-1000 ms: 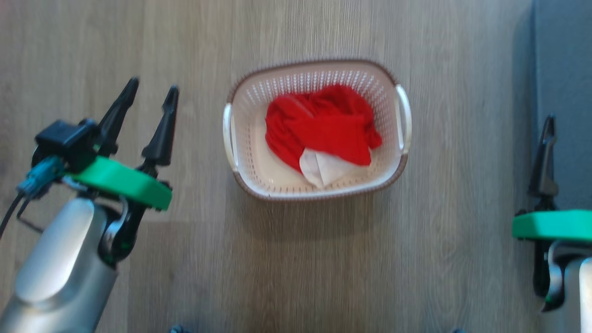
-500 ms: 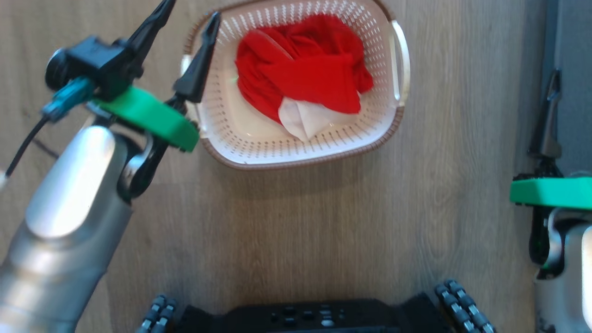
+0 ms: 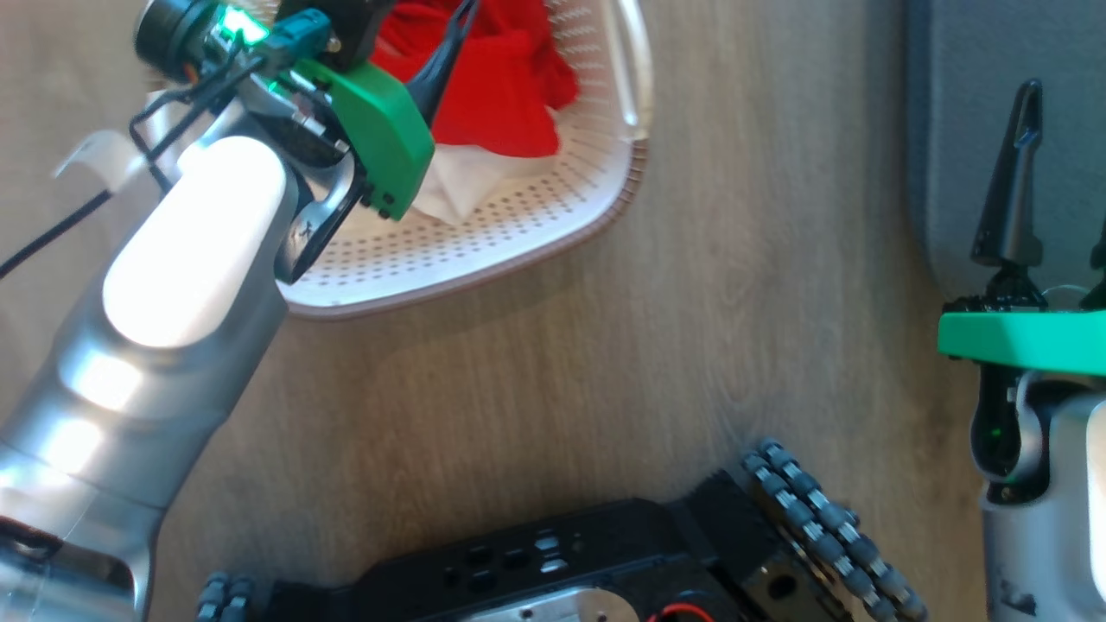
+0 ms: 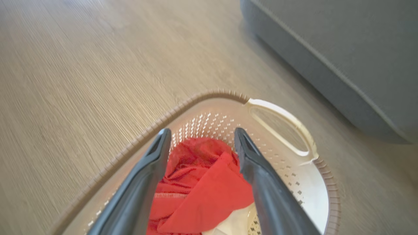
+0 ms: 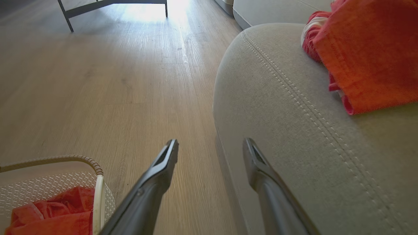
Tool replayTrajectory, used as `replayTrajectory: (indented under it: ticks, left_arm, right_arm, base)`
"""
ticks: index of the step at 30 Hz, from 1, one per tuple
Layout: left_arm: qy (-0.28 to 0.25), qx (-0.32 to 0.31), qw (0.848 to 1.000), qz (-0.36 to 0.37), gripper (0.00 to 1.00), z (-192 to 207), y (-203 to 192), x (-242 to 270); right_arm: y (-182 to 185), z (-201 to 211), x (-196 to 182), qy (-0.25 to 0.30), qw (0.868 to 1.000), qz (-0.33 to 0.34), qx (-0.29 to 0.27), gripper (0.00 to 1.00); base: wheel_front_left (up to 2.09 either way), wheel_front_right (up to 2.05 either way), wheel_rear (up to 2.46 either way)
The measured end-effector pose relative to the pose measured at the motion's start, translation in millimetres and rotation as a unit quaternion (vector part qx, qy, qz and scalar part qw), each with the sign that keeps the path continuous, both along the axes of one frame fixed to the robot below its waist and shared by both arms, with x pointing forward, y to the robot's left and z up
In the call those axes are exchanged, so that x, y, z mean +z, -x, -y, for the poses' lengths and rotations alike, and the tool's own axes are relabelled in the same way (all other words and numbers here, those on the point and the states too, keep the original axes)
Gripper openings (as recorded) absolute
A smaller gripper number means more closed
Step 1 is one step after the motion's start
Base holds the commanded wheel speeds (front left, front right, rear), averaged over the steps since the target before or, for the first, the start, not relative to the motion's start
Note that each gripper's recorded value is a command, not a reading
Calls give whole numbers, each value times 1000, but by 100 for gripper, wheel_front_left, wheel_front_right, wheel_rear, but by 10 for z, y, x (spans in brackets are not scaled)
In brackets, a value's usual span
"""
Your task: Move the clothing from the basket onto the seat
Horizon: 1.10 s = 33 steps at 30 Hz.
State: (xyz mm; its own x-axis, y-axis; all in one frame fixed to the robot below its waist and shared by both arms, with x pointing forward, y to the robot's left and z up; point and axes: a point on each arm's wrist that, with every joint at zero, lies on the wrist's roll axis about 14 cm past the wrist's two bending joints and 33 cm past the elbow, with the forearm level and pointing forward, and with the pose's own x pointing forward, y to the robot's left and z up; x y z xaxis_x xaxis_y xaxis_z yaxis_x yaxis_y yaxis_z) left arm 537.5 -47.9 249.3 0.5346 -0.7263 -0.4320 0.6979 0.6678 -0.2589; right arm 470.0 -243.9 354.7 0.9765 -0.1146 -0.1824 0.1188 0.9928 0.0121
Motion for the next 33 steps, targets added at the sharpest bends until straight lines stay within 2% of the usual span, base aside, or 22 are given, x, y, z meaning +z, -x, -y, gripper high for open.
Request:
replayTrajectory:
  ticks: [5, 14, 24, 33]
  left_arm:
    - [-52, -28, 997, -56, 100, 104, 228, -486]
    - [-97, -51, 986, -123, 100, 82, 463, -1149]
    - [-139, -32, 977, -159, 100, -159, 398, -1539]
    - [-145, -25, 972, -181, 100, -263, 439, -1640]
  right_arm:
    - [147, 151, -27, 7, 1000, -17, -22, 100]
    - [256, 197, -156, 19, 999, -43, -26, 100]
    - [328, 152, -291, 16, 997, -65, -22, 100]
    - [336, 91, -319, 9, 998, -68, -16, 100]
  base:
    - [0, 0, 0]
    - [0, 0, 0]
    - [0, 0, 0]
    - [0, 0, 0]
